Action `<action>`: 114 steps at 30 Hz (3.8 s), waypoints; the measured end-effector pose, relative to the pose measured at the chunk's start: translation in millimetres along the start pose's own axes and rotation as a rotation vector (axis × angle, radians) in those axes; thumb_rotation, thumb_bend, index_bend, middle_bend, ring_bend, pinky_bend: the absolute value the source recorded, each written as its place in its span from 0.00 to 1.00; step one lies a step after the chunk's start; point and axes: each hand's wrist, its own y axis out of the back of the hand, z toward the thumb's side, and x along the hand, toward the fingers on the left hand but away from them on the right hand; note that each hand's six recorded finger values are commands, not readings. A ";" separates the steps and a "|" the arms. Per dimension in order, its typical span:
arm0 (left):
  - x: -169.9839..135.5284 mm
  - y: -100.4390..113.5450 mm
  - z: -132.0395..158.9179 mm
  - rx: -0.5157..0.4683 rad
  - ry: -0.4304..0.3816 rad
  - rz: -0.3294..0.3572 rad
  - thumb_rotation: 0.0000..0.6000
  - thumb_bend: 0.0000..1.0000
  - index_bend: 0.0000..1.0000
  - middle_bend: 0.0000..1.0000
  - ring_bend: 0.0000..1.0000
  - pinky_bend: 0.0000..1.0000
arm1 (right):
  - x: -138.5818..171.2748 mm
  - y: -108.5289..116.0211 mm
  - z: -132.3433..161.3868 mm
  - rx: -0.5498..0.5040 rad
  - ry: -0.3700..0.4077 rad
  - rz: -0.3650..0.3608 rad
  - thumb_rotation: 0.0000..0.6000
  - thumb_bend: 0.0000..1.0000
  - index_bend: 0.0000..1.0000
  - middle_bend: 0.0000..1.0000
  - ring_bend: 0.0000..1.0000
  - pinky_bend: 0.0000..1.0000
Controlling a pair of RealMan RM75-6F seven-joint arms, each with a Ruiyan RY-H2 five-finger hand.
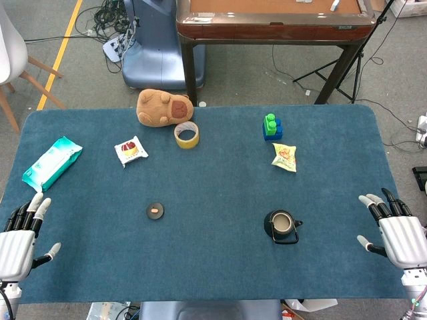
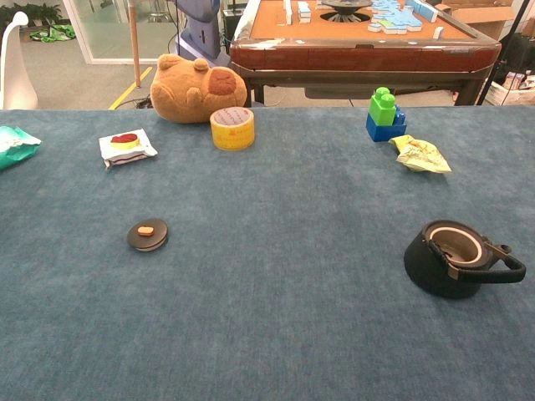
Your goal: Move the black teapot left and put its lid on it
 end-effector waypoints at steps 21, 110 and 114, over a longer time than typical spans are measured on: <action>-2.7 -1.1 -0.2 0.004 0.008 -0.019 1.00 0.20 0.00 0.00 0.00 0.06 | -1.2 -1.1 12.6 -0.039 0.068 0.016 1.00 0.13 0.21 0.23 0.08 0.20; -9.1 -2.4 -11.5 -0.020 0.028 -0.052 1.00 0.20 0.03 0.00 0.00 0.06 | -83.8 -91.3 140.3 -0.068 0.252 0.090 1.00 0.43 0.61 0.39 0.18 0.21; -9.2 -1.7 -11.7 -0.021 0.030 -0.050 1.00 0.20 0.02 0.00 0.00 0.06 | -86.0 -91.7 140.6 -0.077 0.253 0.091 1.00 0.51 0.65 0.40 0.19 0.21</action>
